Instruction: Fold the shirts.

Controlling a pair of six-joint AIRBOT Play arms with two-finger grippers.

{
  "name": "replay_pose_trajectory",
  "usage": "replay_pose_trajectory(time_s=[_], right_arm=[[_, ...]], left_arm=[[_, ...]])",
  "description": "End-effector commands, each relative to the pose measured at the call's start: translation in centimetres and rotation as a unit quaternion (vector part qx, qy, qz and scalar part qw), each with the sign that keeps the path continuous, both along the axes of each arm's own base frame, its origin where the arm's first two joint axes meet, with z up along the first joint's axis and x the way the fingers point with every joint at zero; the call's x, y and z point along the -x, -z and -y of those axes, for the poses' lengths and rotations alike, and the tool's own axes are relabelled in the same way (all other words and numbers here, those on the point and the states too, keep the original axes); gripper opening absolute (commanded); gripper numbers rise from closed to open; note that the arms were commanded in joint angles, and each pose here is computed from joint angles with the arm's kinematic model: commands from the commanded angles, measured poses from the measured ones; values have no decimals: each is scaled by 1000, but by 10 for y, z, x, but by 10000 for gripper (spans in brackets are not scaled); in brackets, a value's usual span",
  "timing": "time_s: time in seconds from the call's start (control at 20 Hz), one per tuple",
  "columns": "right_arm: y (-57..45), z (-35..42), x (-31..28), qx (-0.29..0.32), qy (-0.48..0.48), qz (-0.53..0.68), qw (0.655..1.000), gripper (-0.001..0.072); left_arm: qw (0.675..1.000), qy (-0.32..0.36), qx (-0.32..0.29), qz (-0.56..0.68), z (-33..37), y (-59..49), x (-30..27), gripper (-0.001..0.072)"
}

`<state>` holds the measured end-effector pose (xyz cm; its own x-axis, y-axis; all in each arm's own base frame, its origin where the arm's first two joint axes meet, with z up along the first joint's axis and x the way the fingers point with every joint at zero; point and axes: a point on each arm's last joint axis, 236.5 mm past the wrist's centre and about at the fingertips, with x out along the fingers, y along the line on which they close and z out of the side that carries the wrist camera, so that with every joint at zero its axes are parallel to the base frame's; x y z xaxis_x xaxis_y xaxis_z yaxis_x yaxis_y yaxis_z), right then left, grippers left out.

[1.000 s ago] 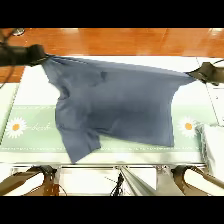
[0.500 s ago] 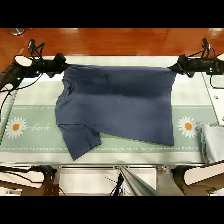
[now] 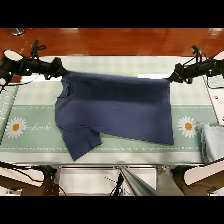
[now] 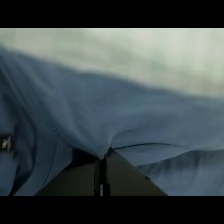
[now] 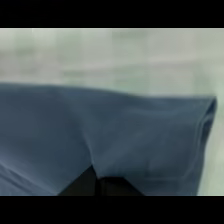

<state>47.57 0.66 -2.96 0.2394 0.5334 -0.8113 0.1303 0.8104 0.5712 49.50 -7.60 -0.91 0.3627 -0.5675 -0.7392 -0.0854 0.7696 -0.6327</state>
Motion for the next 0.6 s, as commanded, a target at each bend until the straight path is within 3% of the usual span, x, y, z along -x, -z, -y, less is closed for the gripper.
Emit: replay_pose_trajectory(time_s=[0.0,0.2,0.35,0.4,0.45,0.5,0.55], right_arm=[[24,5,34,20,-17,-68,997,23],[47,-5,58,0,-18,-111,994,23],[50,-13,65,-20,-14,-122,992,26],[49,-14,65,-24,-5,-128,991,163],[46,-17,68,-32,-2,-137,990,551],[41,-19,71,-36,-16,-133,990,624],[35,-18,76,-35,-27,-135,990,624]], left_arm=[[992,69,-27,-102,-7,40,55,27],[987,67,-12,-144,2,62,68,29],[986,55,-7,-159,4,62,70,78],[984,49,-2,-172,3,60,73,373],[981,54,2,-185,3,58,79,689],[979,59,5,-197,-1,53,85,708],[976,61,4,-209,-6,47,92,708]])
